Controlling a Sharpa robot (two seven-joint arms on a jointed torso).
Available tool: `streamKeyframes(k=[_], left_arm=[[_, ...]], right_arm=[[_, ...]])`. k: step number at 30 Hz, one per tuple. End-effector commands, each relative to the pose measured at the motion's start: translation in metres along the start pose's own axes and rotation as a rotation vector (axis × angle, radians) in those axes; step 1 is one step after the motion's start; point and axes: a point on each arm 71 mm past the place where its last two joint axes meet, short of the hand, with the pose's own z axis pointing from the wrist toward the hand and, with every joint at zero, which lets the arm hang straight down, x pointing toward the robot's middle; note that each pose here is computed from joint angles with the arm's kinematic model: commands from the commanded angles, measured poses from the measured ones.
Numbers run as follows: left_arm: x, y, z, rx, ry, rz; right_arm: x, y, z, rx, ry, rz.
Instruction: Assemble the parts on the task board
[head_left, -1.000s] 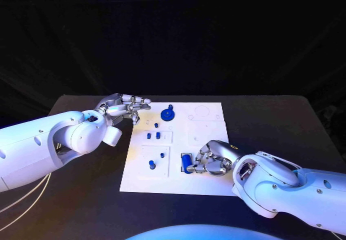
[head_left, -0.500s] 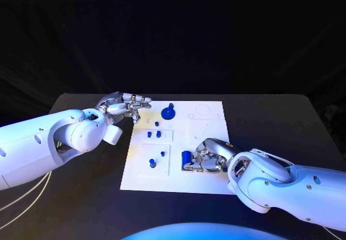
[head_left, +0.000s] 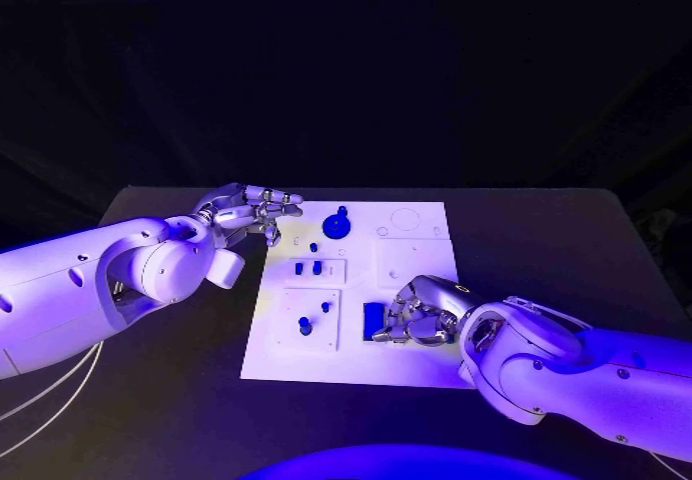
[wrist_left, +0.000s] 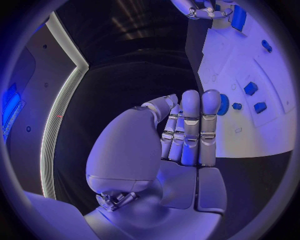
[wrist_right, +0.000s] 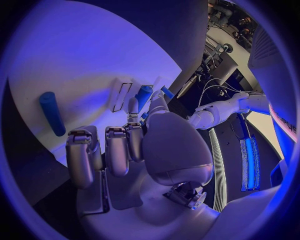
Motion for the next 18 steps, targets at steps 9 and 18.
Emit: streamKeyframes(k=[9, 18], left_arm=[[0.0014, -0.0006, 0.0004, 0.005, 0.015, 0.0], [0.0013, 0.0002, 0.0008, 0.007, 0.011, 0.001]], right_arm=[[-0.02, -0.014, -0.015, -0.05, -0.099, 0.053], [-0.052, -0.051, -0.035, -0.026, -0.147, 0.005]])
